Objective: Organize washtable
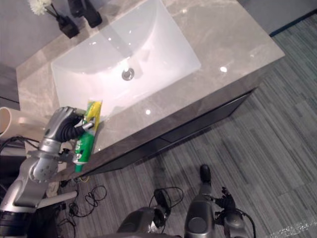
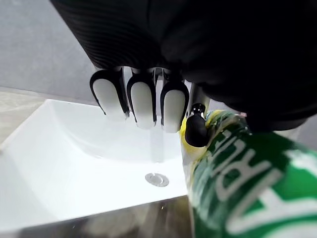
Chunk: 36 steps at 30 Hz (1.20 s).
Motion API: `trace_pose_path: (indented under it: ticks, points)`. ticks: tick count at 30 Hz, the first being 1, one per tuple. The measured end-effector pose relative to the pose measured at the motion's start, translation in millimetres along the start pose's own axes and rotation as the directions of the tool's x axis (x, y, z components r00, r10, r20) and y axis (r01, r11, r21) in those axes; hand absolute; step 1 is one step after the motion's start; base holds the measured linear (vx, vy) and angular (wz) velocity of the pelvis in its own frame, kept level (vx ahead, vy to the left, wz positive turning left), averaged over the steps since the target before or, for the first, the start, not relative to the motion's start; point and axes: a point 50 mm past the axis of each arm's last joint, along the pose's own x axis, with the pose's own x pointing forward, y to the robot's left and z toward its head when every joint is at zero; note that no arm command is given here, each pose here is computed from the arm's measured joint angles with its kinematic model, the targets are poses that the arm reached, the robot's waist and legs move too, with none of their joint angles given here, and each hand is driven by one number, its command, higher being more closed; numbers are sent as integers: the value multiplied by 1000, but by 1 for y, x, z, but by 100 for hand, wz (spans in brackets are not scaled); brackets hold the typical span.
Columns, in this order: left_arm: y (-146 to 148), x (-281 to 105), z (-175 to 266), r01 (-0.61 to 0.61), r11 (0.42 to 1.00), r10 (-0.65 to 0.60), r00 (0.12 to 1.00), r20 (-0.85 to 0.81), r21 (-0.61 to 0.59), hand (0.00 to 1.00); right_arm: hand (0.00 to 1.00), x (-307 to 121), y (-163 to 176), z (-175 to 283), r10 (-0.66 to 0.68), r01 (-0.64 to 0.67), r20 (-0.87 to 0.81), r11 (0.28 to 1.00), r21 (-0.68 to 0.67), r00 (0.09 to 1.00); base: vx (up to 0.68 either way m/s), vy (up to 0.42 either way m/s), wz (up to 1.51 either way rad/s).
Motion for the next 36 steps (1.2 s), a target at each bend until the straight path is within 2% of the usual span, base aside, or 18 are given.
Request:
trace_pose_path:
  ticks: [5, 7, 14, 19, 25, 36]
  points:
    - [6, 5, 3, -73, 996, 73, 997, 8, -54, 100, 0, -1, 0, -2, -1, 1, -6, 1000, 0, 1000, -43, -7, 1]
    - [15, 8, 4, -141, 987, 142, 990, 3, -81, 100, 0, -1, 1, -3, 2, -2, -10, 1000, 3, 1000, -37, -6, 1]
    - [20, 12, 9, -189, 972, 192, 981, 14, -141, 100, 0, -3, 6, -11, 11, -10, -41, 1000, 9, 999, -8, -2, 1]
    - [23, 13, 9, -261, 932, 262, 965, -34, -251, 100, 0, -7, 9, -21, 19, -18, -74, 1000, 15, 997, -28, -1, 9]
    - [23, 12, 8, -280, 911, 277, 959, -53, -302, 100, 0, -12, 7, -35, 14, -13, -119, 1000, 11, 993, -51, 1, 3]
    - [24, 10, 10, -283, 908, 281, 958, -52, -310, 100, 0, -19, 8, -50, 16, -14, -168, 1000, 12, 986, -5, 2, 0]
